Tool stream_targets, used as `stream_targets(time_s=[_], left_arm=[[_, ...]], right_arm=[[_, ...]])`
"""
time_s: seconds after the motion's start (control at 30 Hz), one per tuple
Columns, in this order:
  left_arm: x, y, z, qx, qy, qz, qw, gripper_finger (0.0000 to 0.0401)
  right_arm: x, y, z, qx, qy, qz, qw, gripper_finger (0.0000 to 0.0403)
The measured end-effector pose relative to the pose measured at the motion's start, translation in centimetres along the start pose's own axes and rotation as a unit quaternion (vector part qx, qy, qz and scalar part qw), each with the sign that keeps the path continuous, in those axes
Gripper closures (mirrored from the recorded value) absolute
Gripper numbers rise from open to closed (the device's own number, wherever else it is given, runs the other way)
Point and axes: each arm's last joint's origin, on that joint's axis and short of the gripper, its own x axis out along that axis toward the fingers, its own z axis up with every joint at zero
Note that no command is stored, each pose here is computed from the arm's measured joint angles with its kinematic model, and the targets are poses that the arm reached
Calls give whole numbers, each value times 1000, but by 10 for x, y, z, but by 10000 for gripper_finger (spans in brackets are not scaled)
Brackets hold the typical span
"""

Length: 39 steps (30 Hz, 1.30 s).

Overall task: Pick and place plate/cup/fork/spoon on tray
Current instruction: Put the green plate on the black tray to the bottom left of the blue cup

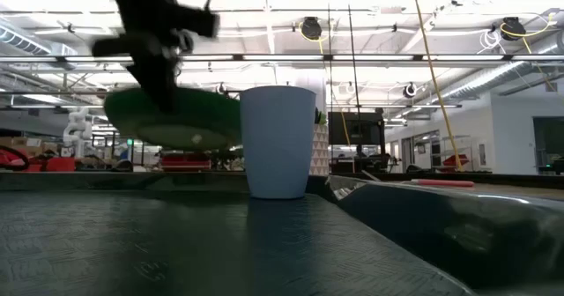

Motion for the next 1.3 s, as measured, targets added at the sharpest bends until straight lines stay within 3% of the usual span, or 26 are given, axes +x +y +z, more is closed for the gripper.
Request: stream_targets(time_s=[0.23,0.47,0.7,0.93,1.3], left_arm=[[-57,-31,-9,-15,-22,-11,1000,389],[-107,-77,-27,-17,-87,-90,992,391],[-138,-116,-50,-43,-140,-170,974,391],[-146,-153,-56,-32,-179,-234,955,391],[-130,-204,-43,30,-148,-228,962,391]], right_arm=[[0,0,0,0,0,1,1000,282],[0,0,0,23,1,2,1000,282],[0,0,0,25,1,2,1000,282],[0,1,4,37,-19,7,999,282],[0,1,6,35,-27,9,999,282]])
